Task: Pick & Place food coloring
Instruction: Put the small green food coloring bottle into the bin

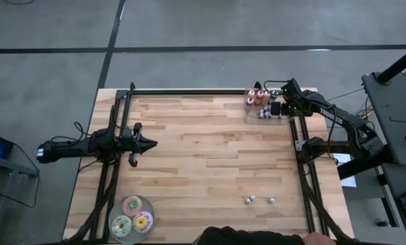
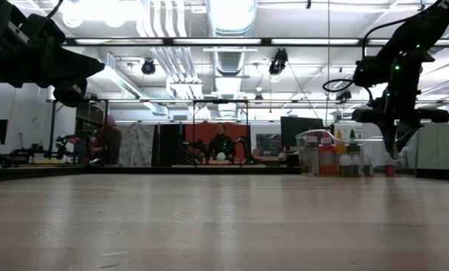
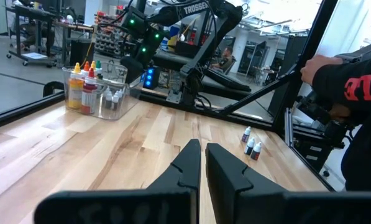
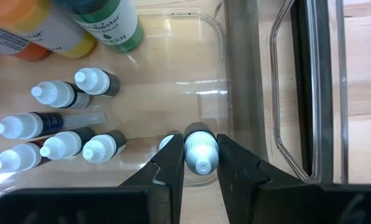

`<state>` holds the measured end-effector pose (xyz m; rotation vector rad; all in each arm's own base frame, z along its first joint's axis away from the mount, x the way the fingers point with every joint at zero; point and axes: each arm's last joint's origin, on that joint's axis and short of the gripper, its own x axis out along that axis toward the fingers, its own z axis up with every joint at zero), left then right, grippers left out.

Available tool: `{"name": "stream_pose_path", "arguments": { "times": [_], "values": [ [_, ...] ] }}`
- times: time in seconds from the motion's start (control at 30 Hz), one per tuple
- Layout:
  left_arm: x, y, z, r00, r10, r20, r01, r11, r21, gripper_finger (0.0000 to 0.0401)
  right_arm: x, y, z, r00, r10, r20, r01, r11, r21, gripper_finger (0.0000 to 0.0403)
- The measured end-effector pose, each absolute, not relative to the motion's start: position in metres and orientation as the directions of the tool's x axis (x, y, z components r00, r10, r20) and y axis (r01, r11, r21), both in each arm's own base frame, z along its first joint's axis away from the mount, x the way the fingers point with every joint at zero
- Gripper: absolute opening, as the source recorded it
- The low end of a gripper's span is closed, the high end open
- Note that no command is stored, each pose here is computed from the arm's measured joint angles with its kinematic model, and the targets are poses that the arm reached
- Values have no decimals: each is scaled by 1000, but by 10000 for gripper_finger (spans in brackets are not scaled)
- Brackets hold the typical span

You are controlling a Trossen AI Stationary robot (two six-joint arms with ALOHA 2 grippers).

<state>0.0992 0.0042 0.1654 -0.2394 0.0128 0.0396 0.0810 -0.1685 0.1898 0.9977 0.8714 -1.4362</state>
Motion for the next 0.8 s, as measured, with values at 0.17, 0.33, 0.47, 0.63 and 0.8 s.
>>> {"name": "stream_pose_path", "arguments": {
  "times": [0.17,0.33,0.47,0.63,0.8],
  "values": [
    [99,4,165,999,38,-17,-41,971,-237,0,81,-169,190,-15,-369,-929,995,-100,23,70],
    [99,4,165,999,37,-17,-40,971,-237,0,81,-169,190,-15,-369,-929,995,-100,24,71],
    [99,4,165,999,37,-17,-40,971,-237,0,81,-169,190,-14,-371,-929,995,-100,25,80],
    [99,4,166,999,37,-17,-40,971,-237,0,81,-169,190,-15,-370,-929,995,-100,24,80],
    [99,4,166,999,38,-17,-40,971,-237,0,81,-169,190,-15,-370,-929,995,-100,23,74]
  ]
}}
